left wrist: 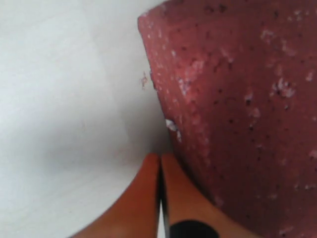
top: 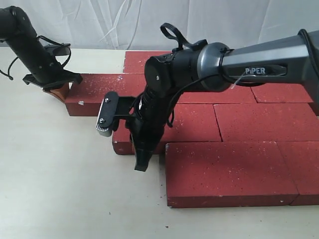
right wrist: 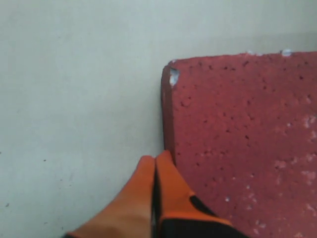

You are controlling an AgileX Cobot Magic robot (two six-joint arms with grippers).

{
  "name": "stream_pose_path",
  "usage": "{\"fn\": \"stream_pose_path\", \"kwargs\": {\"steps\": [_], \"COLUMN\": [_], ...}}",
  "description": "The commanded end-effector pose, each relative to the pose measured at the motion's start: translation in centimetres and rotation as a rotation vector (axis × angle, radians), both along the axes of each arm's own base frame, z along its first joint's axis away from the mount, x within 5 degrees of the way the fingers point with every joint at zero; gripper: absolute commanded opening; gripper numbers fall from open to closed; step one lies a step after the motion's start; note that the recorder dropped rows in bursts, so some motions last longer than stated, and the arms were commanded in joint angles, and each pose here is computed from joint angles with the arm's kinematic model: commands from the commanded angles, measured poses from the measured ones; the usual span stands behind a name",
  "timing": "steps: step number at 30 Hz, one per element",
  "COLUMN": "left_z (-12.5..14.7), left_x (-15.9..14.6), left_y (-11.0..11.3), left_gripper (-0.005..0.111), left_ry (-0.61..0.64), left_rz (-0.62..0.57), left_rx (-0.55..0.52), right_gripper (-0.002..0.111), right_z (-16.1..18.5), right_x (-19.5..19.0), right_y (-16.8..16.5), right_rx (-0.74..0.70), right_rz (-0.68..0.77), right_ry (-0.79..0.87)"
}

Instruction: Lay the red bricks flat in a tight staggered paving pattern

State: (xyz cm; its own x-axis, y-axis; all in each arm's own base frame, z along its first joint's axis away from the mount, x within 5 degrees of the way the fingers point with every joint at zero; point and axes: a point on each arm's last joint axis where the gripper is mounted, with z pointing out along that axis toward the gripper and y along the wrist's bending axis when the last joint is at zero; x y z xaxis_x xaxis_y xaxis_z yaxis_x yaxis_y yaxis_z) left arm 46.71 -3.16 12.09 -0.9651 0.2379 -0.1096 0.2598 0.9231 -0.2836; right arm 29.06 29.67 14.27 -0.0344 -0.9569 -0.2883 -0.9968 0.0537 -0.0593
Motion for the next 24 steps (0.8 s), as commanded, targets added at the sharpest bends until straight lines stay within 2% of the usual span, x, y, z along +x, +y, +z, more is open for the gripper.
{"fn": "stream_pose_path", "kwargs": {"steps": [1, 10, 18, 24], "left_z": [0.3, 0.3, 1.0, 3.3], "left_x": [-0.1, 0.0, 0.1, 0.0], "left_y": [-0.4, -0.5, 1.5, 3.3], "left_gripper": [0.0, 0.0, 0.0, 0.0], "left_ry": [0.002, 0.0, -0.015, -0.06], "left_rz": [0.006, 0.009, 0.07, 0.111], "left_rx": [-0.036, -0.04, -0.028, -0.022], "right_gripper": [-0.001, -0.001, -0.001, -0.001], "right_z": [2.1, 4.6, 5.3, 6.9], "right_x": [-0.1, -0.7, -0.2, 1.4], "right_y": [-0.6, -0.6, -1.4, -3.3], "right_rx": [-0.004, 0.062, 0.041, 0.119], "right_rz": [0.009, -0.014, -0.074, -0.204], "right_ry": [-0.016, -0.016, -0.033, -0.027]}}
